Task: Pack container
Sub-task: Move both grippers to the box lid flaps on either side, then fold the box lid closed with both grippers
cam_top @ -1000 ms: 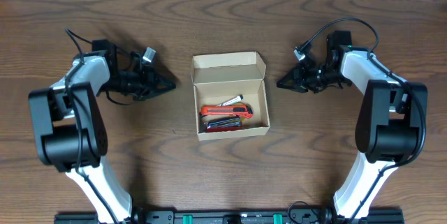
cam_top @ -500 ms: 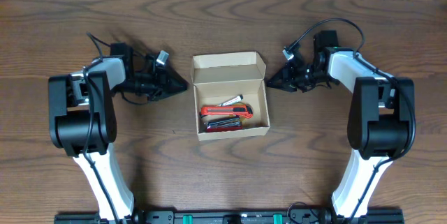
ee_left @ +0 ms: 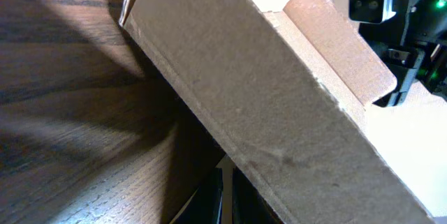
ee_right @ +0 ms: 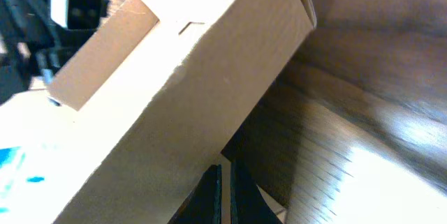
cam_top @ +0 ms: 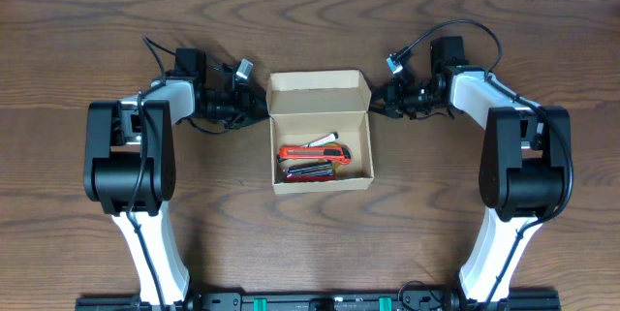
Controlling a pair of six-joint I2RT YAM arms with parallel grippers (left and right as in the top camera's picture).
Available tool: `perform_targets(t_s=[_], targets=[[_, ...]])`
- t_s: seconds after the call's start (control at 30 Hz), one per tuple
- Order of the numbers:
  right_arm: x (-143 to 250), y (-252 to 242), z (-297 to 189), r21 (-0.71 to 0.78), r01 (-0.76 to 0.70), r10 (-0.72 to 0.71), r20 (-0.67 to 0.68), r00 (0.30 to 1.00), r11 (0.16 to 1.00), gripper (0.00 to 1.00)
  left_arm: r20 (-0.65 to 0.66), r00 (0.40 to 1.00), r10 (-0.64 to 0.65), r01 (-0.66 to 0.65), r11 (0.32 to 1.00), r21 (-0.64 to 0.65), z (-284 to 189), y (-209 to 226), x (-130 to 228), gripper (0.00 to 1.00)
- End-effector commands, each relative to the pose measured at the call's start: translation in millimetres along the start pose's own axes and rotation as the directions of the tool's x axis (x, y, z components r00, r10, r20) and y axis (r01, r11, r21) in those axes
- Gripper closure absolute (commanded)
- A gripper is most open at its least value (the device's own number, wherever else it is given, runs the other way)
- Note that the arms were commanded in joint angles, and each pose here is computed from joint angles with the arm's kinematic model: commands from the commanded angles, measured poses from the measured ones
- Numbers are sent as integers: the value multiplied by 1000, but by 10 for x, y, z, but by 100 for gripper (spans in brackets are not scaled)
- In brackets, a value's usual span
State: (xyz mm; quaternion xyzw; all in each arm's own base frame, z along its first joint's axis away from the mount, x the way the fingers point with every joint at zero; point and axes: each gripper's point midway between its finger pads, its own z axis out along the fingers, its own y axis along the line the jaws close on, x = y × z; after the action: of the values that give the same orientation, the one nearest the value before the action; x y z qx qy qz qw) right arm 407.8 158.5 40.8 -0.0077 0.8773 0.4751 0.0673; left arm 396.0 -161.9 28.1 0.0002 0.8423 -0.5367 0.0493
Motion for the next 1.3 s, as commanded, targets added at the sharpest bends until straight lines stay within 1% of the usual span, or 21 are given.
perform_targets(t_s=[0.0,0.2,0.4,0.57,0.87,1.1,1.23,1.27], targets=[[16,167,45,-104,-11,9,-19,1000,995,99,-5,1000,-30,30,999,25,8,-12,-6,94],[1,170,45,-105,-5,3,-13,1000,994,99,-7,1000,-23,24,998,51,-1,-77,-27,94],[-49,304,26,-179,45,-45,2,999,983,99,-1,1000,-1,1,997,74,-31,-188,-117,94],[-62,355,17,-207,74,-74,10,997,975,99,-7,1000,7,-6,997,74,-52,-320,-194,95],[-78,548,-33,-317,141,-140,27,990,938,99,-50,994,99,-95,993,72,-2,-651,-258,94],[-40,568,-24,-364,121,-126,8,992,923,99,-96,981,166,-162,986,49,-26,-858,-237,94],[32,560,6,-442,34,-61,-46,997,897,99,-144,971,191,-195,981,-17,-104,-878,-173,95],[47,570,3,-462,17,-50,-58,997,887,99,-154,967,201,-206,978,-16,-118,-896,-151,94]])
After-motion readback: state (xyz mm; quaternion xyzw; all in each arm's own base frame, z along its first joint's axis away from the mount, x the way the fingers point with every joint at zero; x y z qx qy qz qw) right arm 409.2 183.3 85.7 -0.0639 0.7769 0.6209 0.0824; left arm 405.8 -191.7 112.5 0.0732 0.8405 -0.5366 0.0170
